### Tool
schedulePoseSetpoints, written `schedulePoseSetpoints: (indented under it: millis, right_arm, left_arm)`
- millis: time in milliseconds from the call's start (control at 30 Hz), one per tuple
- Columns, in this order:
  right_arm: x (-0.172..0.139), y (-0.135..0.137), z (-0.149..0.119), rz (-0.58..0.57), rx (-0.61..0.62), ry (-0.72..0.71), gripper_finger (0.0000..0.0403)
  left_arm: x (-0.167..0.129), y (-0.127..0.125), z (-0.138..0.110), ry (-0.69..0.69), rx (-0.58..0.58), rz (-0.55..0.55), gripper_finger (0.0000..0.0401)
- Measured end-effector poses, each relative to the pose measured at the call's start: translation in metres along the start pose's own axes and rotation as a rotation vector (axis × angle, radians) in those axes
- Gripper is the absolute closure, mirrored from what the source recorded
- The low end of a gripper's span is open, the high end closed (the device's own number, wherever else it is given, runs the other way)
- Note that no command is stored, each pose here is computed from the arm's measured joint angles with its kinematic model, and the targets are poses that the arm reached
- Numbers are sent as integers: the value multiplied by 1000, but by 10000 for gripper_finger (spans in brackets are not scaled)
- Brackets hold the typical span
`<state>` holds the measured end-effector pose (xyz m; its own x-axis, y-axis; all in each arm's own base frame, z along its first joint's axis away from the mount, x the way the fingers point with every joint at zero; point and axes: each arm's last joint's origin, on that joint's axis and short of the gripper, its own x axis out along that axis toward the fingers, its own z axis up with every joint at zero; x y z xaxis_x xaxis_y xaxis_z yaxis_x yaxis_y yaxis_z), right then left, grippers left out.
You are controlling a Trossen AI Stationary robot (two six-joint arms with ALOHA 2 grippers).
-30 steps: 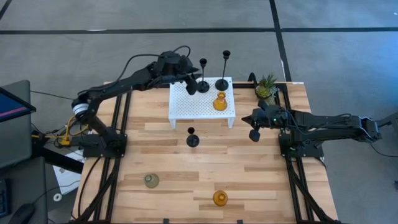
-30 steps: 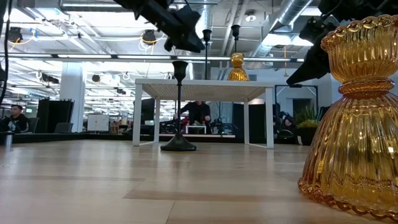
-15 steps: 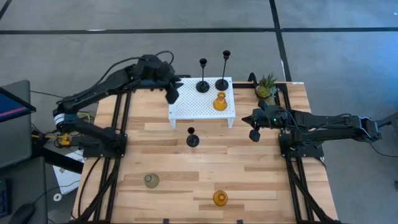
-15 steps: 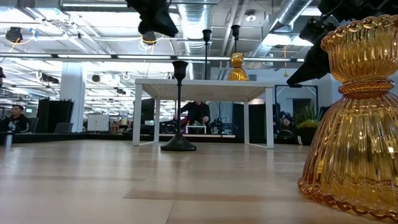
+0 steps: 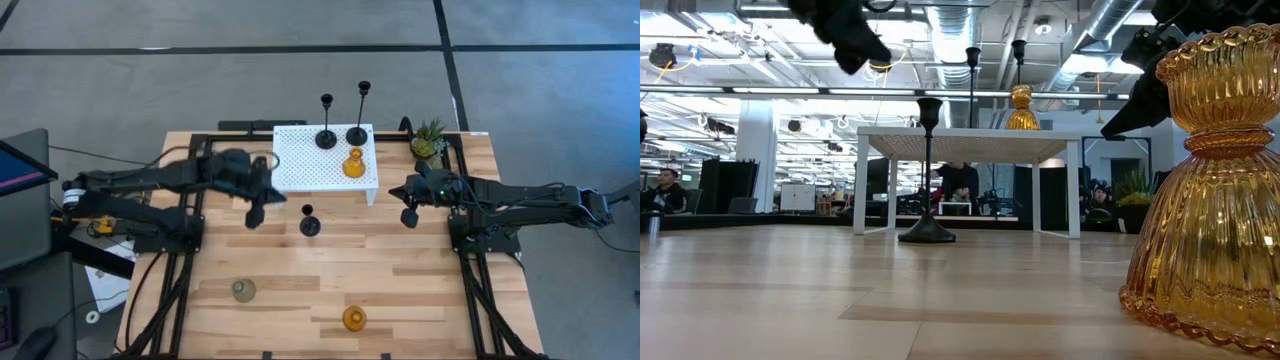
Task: Pick & Place candle stick holders
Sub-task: Put the black candle holder on the shelf
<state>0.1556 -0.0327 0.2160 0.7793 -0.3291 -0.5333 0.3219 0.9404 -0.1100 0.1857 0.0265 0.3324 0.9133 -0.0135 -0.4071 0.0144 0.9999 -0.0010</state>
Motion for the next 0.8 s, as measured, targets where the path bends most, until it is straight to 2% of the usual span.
schedulePoseSetpoints:
  millis: [400, 467, 667, 800]
  right_arm:
    - [0, 0, 0, 0, 1, -3, 403]
    - [0, 0, 1, 0, 2, -8, 403]
    - [0, 0, 2, 3, 5, -26, 403]
    - [0, 0, 2, 7, 5, -26, 403]
  left_arm:
    - [42, -28, -66, -49, 65, -128, 394]
    - [48, -31, -71, -82, 73, -77, 396]
    - [68, -47, -81, -96, 62, 176, 397]
    - [80, -70, -92, -49, 62, 237, 397]
